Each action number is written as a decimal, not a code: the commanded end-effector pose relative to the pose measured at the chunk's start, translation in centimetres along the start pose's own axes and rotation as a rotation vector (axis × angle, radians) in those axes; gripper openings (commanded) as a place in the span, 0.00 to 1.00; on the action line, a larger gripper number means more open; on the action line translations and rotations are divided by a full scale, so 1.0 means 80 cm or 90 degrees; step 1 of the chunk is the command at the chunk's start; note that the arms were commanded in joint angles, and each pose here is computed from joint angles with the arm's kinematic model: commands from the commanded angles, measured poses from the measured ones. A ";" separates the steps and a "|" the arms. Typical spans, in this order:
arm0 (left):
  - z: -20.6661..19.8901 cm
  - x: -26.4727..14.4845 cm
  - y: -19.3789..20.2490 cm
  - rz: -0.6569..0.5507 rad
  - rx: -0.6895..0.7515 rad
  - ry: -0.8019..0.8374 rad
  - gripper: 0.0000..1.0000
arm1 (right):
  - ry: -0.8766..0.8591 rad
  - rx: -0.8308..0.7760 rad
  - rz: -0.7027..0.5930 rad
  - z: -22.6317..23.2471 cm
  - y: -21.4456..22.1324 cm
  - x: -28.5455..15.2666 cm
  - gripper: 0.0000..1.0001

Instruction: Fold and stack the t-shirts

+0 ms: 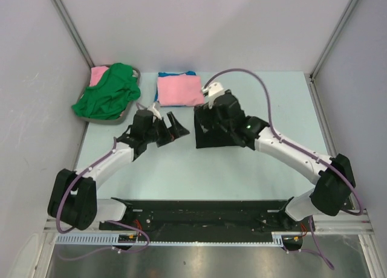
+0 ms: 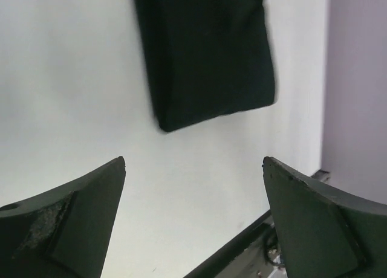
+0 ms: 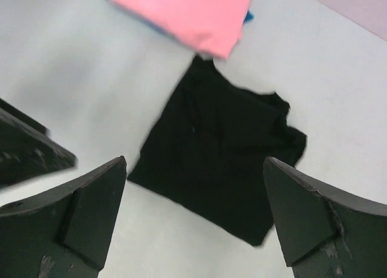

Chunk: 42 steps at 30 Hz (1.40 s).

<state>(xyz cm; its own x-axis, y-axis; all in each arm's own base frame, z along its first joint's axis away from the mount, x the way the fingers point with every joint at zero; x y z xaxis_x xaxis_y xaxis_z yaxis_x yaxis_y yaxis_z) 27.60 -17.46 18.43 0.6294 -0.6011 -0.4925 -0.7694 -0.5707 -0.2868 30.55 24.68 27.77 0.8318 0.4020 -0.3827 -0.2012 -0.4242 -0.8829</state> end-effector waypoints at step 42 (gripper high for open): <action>0.111 -0.032 0.030 -0.050 -0.059 -0.072 1.00 | 0.011 -0.581 0.288 0.065 0.264 0.075 0.00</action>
<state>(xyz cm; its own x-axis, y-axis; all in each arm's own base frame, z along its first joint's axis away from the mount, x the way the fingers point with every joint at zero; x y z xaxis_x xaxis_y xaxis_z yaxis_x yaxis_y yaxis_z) 22.48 -10.90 11.76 0.6672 -0.3784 -0.6417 -0.6751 -0.6713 -0.3060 30.22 22.67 6.47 0.8427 0.0271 -0.5377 -0.0257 -0.9956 -0.0904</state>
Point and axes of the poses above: each gripper's point midway between its finger pads, its own x axis out along the fingers, its own z axis along the line the jaws close on, y = z × x, the point moved 7 cm from there along -x, back along the fingers, and after that the axes turned 15 degrees about -x, right-handed, at the moved point
